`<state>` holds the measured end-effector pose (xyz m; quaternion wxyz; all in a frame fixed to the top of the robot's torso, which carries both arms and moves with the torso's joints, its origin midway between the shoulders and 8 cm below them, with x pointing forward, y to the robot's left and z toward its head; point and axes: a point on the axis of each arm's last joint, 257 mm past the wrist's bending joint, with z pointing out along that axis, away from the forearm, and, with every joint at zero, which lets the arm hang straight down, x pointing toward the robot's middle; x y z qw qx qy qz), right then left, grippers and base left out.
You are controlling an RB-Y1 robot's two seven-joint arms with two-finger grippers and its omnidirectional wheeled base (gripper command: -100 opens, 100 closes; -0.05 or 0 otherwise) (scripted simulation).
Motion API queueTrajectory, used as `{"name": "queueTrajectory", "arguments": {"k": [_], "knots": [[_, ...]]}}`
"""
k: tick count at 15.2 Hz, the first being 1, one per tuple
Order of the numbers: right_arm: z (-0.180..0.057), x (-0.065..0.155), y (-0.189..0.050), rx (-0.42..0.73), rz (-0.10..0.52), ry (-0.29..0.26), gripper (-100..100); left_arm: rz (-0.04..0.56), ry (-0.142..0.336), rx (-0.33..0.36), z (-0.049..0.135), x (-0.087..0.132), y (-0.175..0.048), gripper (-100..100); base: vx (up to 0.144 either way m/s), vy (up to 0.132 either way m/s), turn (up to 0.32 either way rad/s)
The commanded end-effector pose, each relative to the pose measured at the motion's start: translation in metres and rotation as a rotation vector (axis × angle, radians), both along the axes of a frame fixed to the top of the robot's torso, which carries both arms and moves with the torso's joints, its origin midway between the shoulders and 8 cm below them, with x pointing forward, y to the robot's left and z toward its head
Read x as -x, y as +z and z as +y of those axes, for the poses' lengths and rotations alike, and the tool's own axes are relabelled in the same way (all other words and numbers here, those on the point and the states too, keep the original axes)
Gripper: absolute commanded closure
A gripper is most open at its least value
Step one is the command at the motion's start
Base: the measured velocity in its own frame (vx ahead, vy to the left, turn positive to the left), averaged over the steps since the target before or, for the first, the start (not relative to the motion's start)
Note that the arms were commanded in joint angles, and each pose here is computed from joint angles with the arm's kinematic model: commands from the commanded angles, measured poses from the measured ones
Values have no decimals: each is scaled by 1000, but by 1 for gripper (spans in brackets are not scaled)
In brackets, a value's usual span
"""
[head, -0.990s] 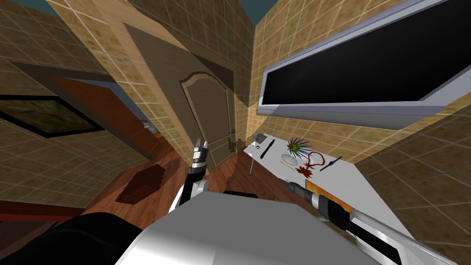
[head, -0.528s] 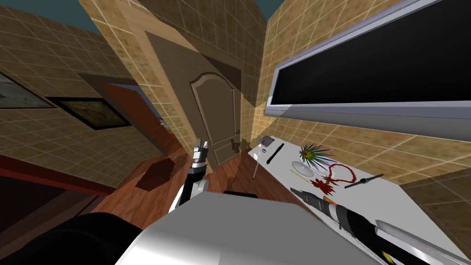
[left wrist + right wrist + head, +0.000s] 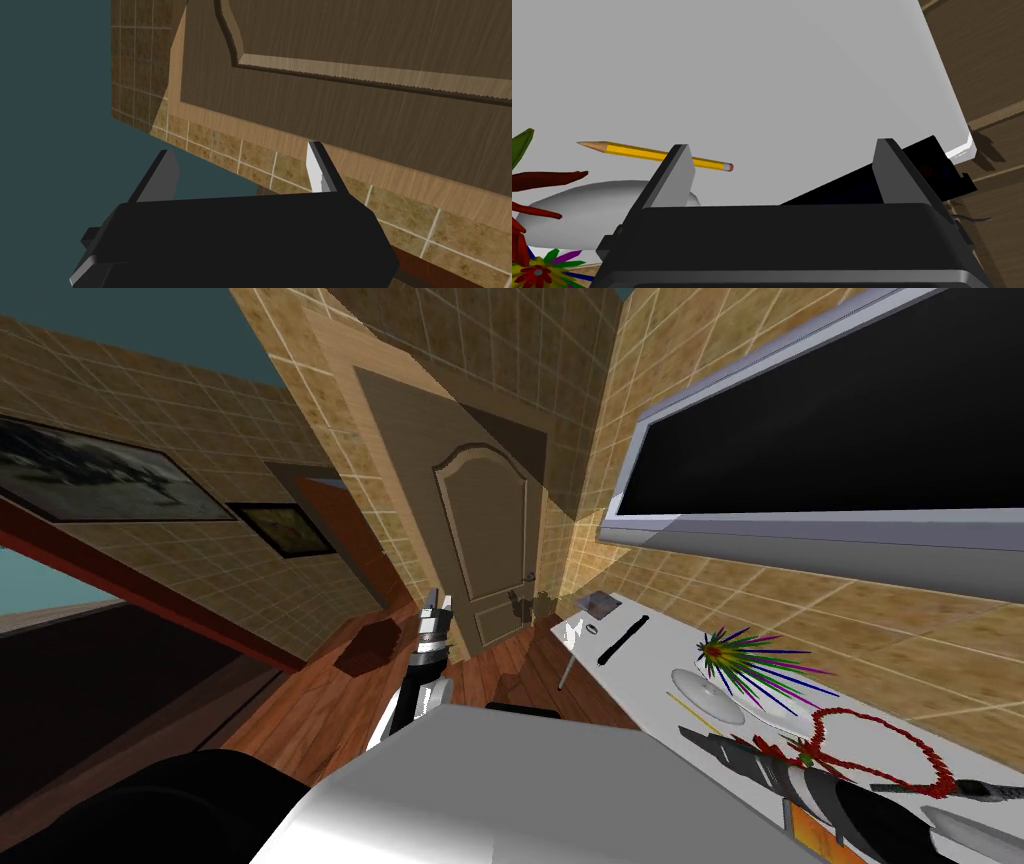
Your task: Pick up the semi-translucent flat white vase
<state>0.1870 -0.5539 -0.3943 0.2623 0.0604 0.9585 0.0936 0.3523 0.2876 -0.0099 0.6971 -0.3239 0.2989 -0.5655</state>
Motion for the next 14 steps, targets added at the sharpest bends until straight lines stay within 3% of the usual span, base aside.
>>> {"name": "queueTrajectory", "arguments": {"k": [1, 2, 4, 5, 6, 8, 9, 11, 14], "knots": [[-16, 6, 2, 25, 15, -7, -100, 0, 0, 0, 0, 0, 0, 0, 63, -9, 56], [-35, 17, 6, 65, 45, -13, -100, 0, 0, 0, 0, 0, 0, 0, 65, -13, 139], [-42, 19, 6, 77, 48, -21, -100, 0, 0, 0, 0, 0, 0, 0, 60, -19, 127], [-65, 29, 12, 123, 78, -31, -100, 0, 0, 0, 0, 0, 0, 0, 58, -17, 133], [-67, 30, 12, 127, 78, -34, -100, 0, 0, 0, 0, 0, 0, 0, 64, -22, 174], [-109, 48, 26, 213, 127, -56, -100, 0, 0, 0, 0, 0, 0, 0, 89, -34, 244], [-109, 48, 26, 213, 127, -56, -100, 0, 0, 0, 0, 0, 0, 0, 105, -37, 186], [-140, 62, 40, 277, 161, -74, -100, 0, 0, 0, 0, 0, 0, 0, 109, -47, 177], [-150, 66, 45, 300, 172, -80, -100, 0, 0, 0, 0, 0, 0, 0, 56, -40, 77]]}}
